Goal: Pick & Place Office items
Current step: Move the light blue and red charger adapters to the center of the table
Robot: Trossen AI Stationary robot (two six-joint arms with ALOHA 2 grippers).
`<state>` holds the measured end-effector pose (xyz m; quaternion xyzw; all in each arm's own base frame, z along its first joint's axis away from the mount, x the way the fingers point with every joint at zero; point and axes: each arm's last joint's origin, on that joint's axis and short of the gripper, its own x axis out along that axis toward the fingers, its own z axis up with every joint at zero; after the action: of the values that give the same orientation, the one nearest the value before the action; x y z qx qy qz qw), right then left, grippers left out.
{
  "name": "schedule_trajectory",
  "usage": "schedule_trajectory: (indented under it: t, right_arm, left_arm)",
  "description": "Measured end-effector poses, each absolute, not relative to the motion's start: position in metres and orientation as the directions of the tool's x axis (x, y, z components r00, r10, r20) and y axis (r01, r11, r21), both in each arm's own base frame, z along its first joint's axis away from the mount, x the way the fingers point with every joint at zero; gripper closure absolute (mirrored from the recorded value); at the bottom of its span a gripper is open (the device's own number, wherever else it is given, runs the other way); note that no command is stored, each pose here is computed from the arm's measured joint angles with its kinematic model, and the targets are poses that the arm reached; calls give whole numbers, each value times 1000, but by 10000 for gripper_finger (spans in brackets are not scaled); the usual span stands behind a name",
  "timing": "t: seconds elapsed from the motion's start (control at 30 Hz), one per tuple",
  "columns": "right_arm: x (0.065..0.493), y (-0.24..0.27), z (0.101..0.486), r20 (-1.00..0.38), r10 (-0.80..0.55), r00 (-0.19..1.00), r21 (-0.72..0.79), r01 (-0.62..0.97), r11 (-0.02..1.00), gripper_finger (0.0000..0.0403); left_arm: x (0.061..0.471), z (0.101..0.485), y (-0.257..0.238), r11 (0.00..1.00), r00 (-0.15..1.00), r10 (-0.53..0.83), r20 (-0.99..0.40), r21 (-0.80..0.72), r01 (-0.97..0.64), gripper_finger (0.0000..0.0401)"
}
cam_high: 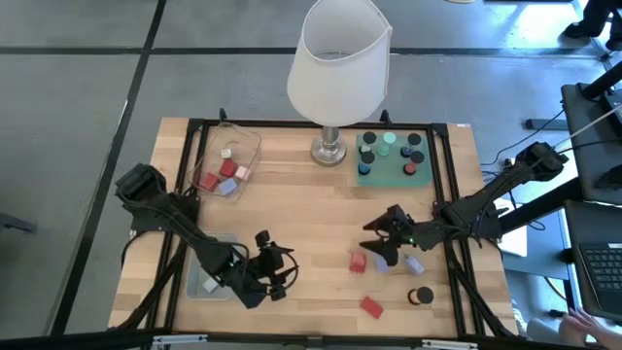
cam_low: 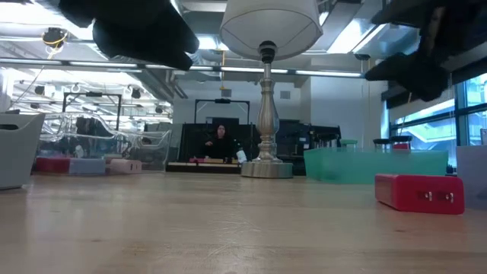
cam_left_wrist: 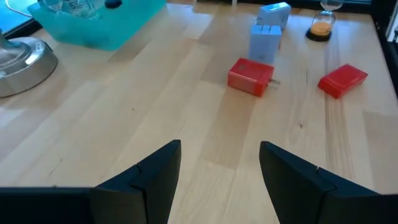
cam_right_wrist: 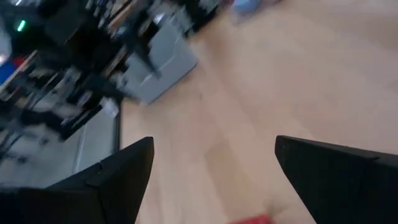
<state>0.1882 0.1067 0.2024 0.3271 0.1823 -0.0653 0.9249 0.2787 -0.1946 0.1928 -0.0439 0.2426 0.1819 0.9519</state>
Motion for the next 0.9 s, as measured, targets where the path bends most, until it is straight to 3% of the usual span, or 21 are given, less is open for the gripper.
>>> schedule_trajectory:
  t: [0.1, 0.27, 0.37, 0.63, 0.9]
  right_arm:
    - [190, 103, 203, -371, -34, 928, 585, 263, 767, 64]
    - [195, 98, 201, -428, 125, 895, 702, 242, 669, 64]
    - [196, 98, 205, -510, 157, 846, 719, 319, 617, 64]
    - [187, 93, 236, -827, 21, 562, 458, 651, 606, 64]
    - [214, 114, 218, -935, 11, 354, 300, 776, 555, 64]
  left_arm:
    - [279, 193, -195, 930, 819, 321, -475, -3, -367, 187]
    - [280, 194, -196, 931, 824, 316, -471, -14, -365, 187]
    - [280, 194, -196, 931, 824, 316, -471, -14, -365, 187]
    - [280, 194, -196, 931, 823, 316, -472, -12, -365, 187]
    - [279, 193, -197, 936, 824, 301, -480, -17, -352, 187]
